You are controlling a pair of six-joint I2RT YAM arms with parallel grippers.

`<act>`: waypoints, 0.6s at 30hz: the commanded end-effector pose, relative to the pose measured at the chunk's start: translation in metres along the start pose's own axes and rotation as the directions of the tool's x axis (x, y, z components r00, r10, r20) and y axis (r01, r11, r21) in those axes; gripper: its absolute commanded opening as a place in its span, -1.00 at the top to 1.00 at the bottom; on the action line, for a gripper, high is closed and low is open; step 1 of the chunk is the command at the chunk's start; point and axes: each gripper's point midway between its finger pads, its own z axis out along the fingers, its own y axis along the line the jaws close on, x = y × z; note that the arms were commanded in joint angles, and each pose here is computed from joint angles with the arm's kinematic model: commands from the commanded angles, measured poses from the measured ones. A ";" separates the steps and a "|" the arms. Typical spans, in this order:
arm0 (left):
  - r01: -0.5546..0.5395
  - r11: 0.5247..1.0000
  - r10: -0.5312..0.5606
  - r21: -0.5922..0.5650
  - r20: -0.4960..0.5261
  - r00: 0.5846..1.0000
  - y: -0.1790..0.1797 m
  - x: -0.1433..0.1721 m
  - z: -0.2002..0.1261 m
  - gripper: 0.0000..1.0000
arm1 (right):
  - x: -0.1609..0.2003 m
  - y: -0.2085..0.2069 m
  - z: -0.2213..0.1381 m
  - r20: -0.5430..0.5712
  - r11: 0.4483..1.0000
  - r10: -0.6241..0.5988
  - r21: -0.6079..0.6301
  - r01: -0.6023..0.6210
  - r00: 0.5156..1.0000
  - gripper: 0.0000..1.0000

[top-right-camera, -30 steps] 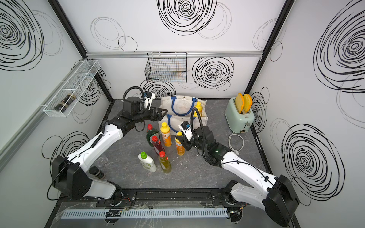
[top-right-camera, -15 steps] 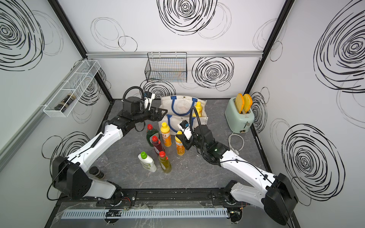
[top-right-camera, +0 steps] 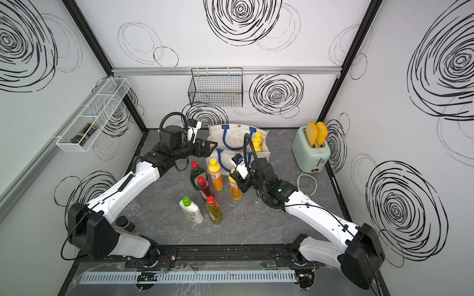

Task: Pack dish soap into the shopping bag
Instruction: Pick up the bottle of dish soap at the center of the board.

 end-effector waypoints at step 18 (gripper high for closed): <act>-0.013 1.000 0.013 0.004 0.048 0.999 0.000 -0.013 -0.008 -0.92 | -0.138 -0.032 -0.035 0.155 0.997 -0.036 0.079 0.024 0.987 1.00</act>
